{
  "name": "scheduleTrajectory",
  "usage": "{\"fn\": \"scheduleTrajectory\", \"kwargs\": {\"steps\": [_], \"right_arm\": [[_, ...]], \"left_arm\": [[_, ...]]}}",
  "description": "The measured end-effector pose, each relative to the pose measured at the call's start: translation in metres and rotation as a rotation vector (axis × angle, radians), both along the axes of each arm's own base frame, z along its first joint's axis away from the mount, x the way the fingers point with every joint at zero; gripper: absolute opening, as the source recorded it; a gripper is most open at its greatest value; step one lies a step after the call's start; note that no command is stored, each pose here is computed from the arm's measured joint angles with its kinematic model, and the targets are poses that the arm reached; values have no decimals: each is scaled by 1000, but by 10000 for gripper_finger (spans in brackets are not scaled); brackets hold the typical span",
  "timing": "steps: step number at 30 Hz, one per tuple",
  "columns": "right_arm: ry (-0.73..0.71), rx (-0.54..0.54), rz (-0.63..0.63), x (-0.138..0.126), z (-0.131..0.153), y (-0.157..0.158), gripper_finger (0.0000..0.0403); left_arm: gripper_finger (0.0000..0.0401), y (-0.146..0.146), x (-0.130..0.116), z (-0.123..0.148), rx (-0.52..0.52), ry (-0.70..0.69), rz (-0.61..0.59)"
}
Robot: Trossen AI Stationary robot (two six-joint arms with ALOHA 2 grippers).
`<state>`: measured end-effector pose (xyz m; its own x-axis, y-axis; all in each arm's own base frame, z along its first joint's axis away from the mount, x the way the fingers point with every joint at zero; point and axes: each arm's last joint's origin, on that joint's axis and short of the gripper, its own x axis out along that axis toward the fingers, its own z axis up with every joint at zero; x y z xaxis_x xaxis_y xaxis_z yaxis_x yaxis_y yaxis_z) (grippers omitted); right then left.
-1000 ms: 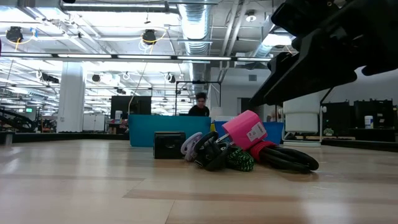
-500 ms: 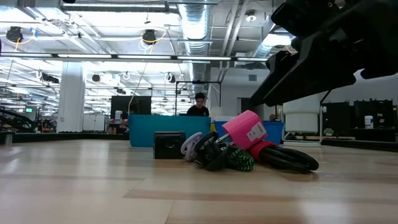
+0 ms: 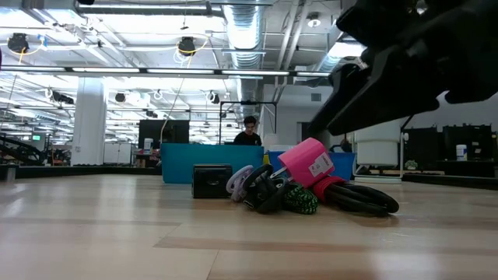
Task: Pick and place items into bin
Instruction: Put the pink charger adapter into the small blue bin
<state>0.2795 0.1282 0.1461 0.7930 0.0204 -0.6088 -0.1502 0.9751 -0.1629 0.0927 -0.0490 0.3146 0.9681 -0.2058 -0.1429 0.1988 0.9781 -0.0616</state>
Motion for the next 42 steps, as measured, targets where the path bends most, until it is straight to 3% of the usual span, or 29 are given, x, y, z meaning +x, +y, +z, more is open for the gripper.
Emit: {"fn": "scheduleTrajectory", "kwargs": {"steps": [14, 31, 36, 42], "right_arm": [[65, -39, 13, 19, -12, 12, 260], [91, -17, 16, 24, -13, 1, 257], [101, -19, 13, 23, -13, 1, 231], [99, -14, 12, 23, -13, 1, 170]], "left_arm": [[268, 0, 0, -1, 4, 6, 1], [268, 0, 0, -1, -4, 12, -10], [268, 0, 0, -2, -2, 18, -10], [268, 0, 0, -2, -1, 17, -10]]}}
